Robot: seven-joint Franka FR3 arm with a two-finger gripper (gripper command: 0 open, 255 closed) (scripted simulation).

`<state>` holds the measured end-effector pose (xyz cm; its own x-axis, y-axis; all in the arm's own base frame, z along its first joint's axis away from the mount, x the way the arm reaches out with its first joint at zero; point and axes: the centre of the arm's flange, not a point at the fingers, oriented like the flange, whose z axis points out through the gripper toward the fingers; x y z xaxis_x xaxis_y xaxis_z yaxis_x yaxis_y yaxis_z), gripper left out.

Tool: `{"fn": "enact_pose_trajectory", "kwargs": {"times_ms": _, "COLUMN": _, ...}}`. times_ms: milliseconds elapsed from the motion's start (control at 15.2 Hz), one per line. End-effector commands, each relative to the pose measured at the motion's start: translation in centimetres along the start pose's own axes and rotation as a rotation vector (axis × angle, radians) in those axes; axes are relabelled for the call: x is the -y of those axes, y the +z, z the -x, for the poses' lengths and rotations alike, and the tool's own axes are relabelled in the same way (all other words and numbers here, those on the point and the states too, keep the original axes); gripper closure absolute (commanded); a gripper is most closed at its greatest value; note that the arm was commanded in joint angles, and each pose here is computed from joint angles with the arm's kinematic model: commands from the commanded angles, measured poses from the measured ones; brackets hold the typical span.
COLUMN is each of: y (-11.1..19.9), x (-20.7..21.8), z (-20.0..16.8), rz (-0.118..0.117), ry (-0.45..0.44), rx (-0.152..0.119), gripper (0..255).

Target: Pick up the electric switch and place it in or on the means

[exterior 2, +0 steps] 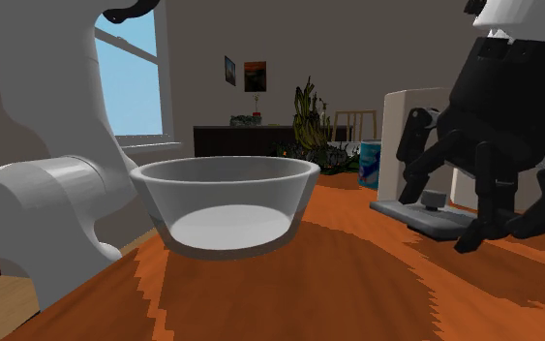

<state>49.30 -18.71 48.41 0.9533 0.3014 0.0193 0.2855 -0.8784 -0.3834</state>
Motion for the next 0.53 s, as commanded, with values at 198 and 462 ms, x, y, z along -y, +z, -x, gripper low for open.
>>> {"fn": "enact_pose_trajectory", "kwargs": {"times_ms": 198, "y": -2.4, "x": 1.0, "z": 0.0, "rz": 0.000, "ry": 0.000, "rx": 0.000, "gripper": 255}}
{"fn": "enact_pose_trajectory", "kwargs": {"times_ms": 462, "y": -4.3, "x": 1.8, "z": -0.1, "rz": 0.000, "ry": 0.000, "rx": 0.000, "gripper": 255}}
